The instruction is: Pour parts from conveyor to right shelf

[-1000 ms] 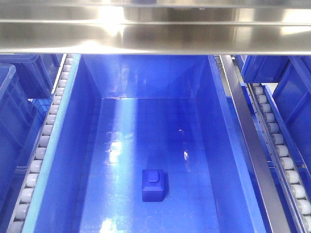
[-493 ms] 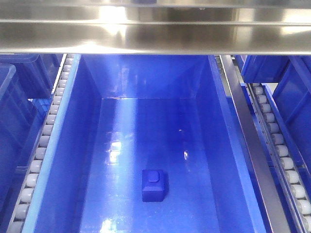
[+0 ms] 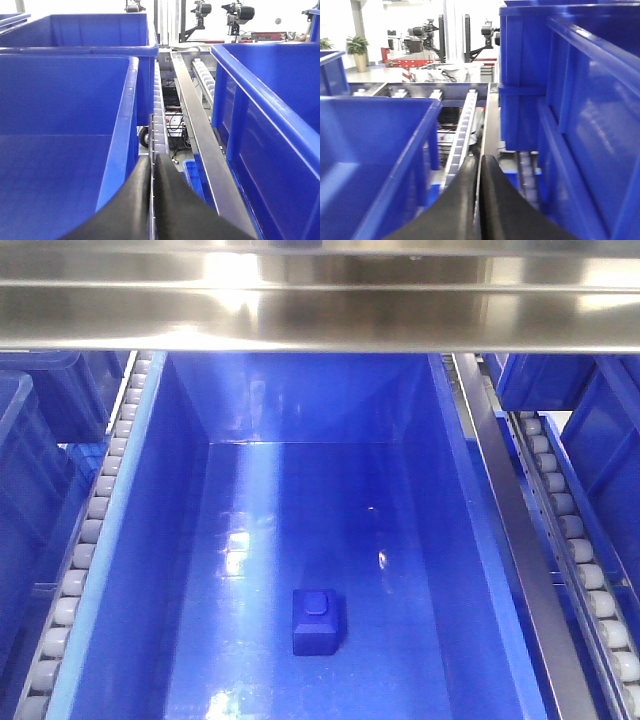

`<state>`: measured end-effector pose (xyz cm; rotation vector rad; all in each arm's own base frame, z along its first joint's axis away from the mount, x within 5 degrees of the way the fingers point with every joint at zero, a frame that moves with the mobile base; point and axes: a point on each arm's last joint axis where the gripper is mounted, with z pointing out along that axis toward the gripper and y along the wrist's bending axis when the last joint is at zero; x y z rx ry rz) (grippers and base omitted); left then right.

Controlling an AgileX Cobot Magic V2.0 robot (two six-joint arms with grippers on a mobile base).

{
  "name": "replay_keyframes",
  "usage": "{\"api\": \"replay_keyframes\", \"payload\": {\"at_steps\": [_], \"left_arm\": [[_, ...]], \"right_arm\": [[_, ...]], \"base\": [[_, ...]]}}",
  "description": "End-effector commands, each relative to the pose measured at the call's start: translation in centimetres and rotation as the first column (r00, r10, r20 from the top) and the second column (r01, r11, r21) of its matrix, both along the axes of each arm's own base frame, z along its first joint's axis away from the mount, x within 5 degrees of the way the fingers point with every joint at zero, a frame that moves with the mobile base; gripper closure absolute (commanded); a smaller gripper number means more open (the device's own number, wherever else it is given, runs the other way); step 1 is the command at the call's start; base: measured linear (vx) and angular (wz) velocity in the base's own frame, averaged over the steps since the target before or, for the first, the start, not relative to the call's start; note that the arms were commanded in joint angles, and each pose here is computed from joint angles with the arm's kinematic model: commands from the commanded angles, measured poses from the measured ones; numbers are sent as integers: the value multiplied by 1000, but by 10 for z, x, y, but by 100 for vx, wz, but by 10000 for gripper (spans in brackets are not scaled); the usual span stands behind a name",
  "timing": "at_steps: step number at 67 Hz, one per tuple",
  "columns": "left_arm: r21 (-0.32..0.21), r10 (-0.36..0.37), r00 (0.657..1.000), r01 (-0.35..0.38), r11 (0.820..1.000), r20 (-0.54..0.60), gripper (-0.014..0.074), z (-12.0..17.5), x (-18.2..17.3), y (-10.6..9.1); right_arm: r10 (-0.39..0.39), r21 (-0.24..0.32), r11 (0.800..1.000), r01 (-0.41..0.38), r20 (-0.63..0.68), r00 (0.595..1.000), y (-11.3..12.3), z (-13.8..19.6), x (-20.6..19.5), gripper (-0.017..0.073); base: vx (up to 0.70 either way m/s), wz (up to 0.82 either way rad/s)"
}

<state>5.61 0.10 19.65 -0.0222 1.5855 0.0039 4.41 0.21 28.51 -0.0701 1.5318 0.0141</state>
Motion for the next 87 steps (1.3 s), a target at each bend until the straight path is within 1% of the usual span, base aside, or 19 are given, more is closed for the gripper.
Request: {"api": "replay_keyframes", "payload": {"at_steps": [1,8,16,22,25,29,33,38,43,48,87], "left_arm": [[-12,0,995,1,1000,102,600,16,-2,0],[-12,0,995,1,1000,102,600,16,-2,0],[-12,0,995,1,1000,104,600,16,-2,0],[-12,0,995,1,1000,104,600,16,-2,0],[-12,0,995,1,1000,104,600,16,-2,0],[-12,0,995,1,1000,104,600,16,-2,0],[-12,0,995,1,1000,104,600,16,-2,0],[-12,0,995,1,1000,104,600,16,-2,0],[-12,0,995,1,1000,104,600,16,-2,0],[-12,0,995,1,1000,104,600,16,-2,0],[-12,0,995,1,1000,104,600,16,-2,0]], "right_arm": [[-17,-63,998,23,96,995,-1,5,-3,568],[-16,-71,997,24,114,993,-1,-18,-6,568],[-13,-84,996,17,59,998,0,-47,3,568],[-8,-64,998,10,36,999,0,-65,8,568],[-5,-48,999,9,69,998,1,-71,10,568],[-23,0,1000,23,112,993,0,-77,11,568],[-51,41,998,47,110,993,-2,-76,11,568],[-87,37,996,83,118,989,-4,-76,11,568],[-109,16,994,108,120,987,-5,-76,11,568],[-105,-2,994,106,118,987,-5,-76,11,568],[-104,-2,994,105,118,988,-5,-76,11,568]], "base": [[0,0],[0,0],[0,0],[0,-1],[0,0],[0,0],[0,0],[0,0],[0,0],[0,0],[0,0]]}}
